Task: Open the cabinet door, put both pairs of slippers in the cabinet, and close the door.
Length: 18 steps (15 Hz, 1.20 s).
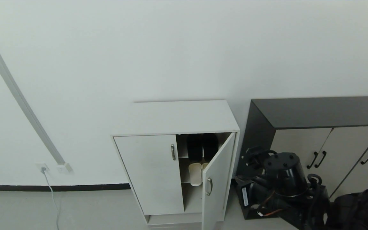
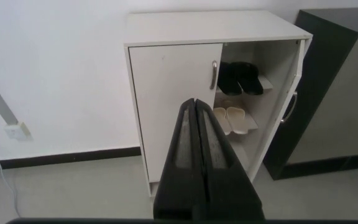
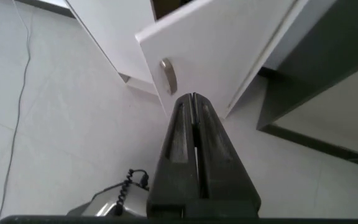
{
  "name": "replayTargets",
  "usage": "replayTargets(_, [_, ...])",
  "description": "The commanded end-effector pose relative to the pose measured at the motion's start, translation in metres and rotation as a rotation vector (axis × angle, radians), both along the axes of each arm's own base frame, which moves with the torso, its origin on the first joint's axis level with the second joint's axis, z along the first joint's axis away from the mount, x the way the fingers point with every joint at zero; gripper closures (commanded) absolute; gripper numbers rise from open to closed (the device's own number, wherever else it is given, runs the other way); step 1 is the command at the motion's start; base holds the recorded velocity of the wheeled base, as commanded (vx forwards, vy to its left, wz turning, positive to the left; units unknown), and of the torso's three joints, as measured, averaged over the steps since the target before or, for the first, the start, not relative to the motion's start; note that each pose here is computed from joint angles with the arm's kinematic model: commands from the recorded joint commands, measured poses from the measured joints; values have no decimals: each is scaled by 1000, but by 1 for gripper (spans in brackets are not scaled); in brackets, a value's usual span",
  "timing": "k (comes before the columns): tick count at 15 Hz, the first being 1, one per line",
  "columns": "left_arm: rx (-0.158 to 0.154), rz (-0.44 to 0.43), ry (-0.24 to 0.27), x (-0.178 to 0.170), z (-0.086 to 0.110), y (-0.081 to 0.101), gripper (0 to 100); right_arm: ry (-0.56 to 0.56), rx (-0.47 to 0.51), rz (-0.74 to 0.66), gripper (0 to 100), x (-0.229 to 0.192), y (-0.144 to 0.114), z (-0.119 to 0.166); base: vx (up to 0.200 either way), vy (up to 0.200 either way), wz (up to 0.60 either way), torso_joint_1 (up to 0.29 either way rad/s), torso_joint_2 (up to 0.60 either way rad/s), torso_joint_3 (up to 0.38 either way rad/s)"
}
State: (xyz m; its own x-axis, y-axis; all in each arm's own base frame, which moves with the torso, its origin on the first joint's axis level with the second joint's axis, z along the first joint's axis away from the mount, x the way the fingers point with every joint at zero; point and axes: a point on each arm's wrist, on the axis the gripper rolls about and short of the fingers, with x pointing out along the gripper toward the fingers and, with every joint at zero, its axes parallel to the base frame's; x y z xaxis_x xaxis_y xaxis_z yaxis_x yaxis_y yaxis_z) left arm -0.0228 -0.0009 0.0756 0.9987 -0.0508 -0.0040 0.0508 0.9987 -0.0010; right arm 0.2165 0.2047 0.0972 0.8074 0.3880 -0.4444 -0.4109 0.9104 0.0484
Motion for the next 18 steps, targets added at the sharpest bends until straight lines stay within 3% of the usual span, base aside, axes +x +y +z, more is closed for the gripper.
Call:
replayTargets(1, [-1,0,2,0,0,0,100,-5,4,3,100,-16,-14,7,200,0,0,-22,-2,12])
replayTargets(7, [-2,0,1,0,0,0,100,39,-47,5,100,-40,-34,-12,33,0,0,-1,0,0])
replayTargets(18, [-4,3,-1,0,0,0,100,44,-49,28,100,8,23,-70,0,0,0,0,0,0])
